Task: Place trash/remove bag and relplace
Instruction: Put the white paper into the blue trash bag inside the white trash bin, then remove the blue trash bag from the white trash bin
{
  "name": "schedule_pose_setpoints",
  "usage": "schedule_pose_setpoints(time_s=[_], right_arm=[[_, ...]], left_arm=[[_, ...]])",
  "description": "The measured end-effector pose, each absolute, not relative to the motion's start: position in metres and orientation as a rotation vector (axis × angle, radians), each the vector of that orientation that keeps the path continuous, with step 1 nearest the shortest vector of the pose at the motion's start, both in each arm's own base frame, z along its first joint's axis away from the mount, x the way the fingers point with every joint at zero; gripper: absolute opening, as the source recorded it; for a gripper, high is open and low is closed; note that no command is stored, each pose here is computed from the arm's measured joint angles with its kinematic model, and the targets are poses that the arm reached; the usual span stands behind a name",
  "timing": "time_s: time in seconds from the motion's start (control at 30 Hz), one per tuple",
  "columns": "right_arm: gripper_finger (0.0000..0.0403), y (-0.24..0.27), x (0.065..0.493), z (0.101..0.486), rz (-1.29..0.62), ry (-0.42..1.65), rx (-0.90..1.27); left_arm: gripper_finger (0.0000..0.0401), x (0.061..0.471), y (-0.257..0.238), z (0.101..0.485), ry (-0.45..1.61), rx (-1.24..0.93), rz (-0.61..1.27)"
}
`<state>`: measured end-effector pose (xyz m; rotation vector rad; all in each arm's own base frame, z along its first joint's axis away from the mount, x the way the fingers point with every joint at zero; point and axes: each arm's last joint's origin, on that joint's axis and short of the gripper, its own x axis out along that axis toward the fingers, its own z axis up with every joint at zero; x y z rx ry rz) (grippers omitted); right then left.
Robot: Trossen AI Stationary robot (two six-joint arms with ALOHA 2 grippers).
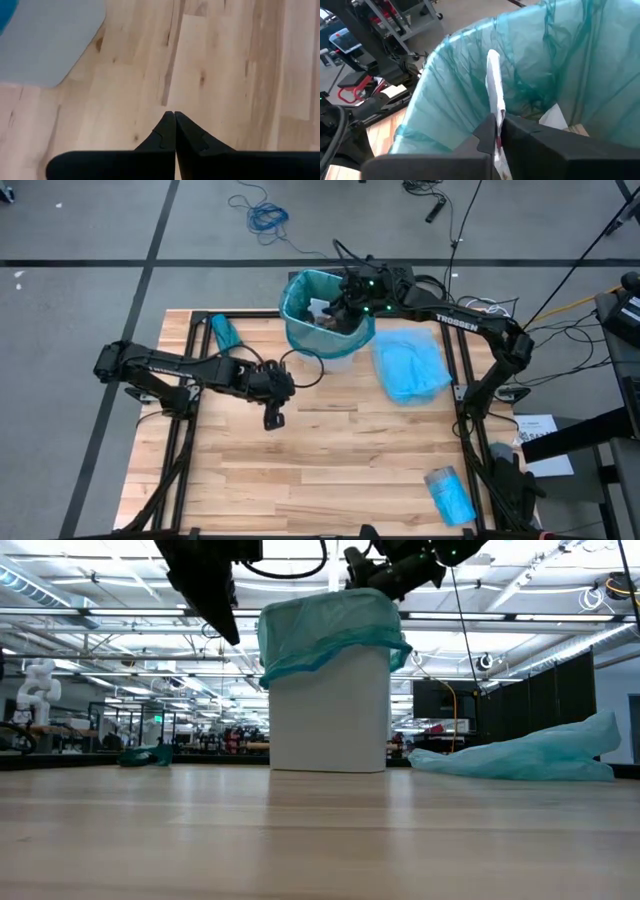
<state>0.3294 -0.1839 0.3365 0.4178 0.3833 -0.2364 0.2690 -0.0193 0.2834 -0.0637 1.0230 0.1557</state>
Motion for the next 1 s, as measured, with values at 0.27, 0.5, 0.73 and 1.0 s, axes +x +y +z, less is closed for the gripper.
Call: schedule_pose_setpoints(time_s=[0.27, 0.5, 0.73, 1.0], right_arm=[[0.0096, -0.182, 0.330, 0.338, -0.232, 0.379, 0.436], [0.0115, -0.179, 0.327, 0.343, -0.232, 0.367, 0.448], [0.0104, -0.173, 0.316, 0.356, -0.231, 0.353, 0.449], [0.0098, -0.156, 0.287, 0.375, -0.233, 0.410, 0.445]], left_arm=[[0.0000, 0.269, -0.018, 0.283, 1.021, -0.063, 0.157], [0.0000, 0.270, -0.018, 0.283, 1.020, -0.059, 0.153], [0.0000, 0.270, -0.017, 0.283, 1.021, -0.041, 0.146], [0.0000, 0.270, -0.002, 0.286, 1.004, -0.024, 0.171]])
